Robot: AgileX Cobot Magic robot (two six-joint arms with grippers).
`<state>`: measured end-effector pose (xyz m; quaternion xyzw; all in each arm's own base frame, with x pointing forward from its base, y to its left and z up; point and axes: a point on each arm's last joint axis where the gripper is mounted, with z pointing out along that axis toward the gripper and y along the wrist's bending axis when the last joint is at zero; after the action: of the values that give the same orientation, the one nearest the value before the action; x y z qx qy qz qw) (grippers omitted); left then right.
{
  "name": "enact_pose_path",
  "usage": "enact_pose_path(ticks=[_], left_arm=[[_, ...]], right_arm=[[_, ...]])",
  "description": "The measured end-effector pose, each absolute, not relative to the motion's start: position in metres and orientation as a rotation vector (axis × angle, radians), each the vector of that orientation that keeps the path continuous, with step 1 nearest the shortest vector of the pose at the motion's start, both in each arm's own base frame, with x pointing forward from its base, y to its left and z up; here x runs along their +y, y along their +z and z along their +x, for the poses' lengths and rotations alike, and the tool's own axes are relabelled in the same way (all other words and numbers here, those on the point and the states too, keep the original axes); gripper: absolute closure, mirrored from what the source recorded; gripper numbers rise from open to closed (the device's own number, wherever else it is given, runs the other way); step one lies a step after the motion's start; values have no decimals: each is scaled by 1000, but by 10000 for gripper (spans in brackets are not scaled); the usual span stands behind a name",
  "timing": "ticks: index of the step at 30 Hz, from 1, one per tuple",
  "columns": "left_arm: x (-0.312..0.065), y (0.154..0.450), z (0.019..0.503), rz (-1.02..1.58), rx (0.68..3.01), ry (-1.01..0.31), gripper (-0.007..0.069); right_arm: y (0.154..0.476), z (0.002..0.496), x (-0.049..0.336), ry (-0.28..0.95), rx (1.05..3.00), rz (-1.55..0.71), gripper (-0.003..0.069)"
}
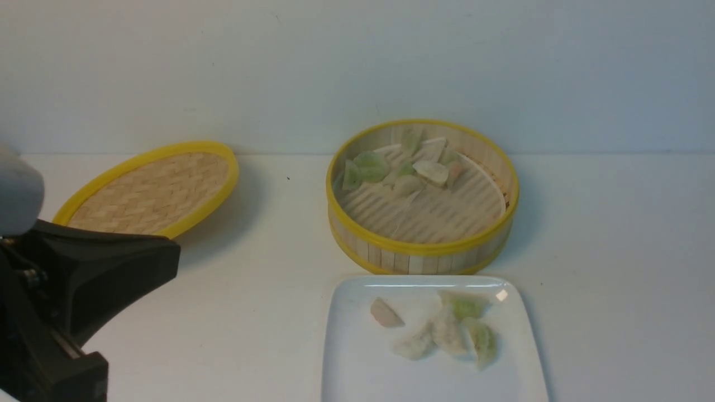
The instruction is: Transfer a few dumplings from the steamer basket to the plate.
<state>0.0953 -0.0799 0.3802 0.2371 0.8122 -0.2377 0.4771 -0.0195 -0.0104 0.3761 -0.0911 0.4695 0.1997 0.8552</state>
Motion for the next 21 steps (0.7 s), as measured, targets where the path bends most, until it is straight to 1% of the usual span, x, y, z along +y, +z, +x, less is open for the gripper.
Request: enact_pose_path(ticks=[4, 8, 13, 15, 16, 17, 21], left_arm=[[-80, 380, 95, 581, 1984, -575, 631], [-75, 379, 96, 582, 1955, -518, 631], [-58, 360, 93, 478, 1885, -435, 631], [-49, 342, 90, 411, 1854, -395, 631], [-42, 327, 87, 359, 1826, -361, 631], [-40, 325, 86, 345, 1816, -352, 631], [-22, 269, 73, 210, 1755, -238, 631]], right_arm=[[376, -19, -10, 420, 988, -192, 673], [376, -19, -10, 420, 988, -192, 673], [376, -19, -10, 420, 989, -192, 673], [376, -19, -10, 420, 989, -192, 673], [376, -19, -10, 420, 989, -192, 673], [376, -19, -10, 420, 989, -192, 673], [376, -19, -10, 420, 989, -192, 673]])
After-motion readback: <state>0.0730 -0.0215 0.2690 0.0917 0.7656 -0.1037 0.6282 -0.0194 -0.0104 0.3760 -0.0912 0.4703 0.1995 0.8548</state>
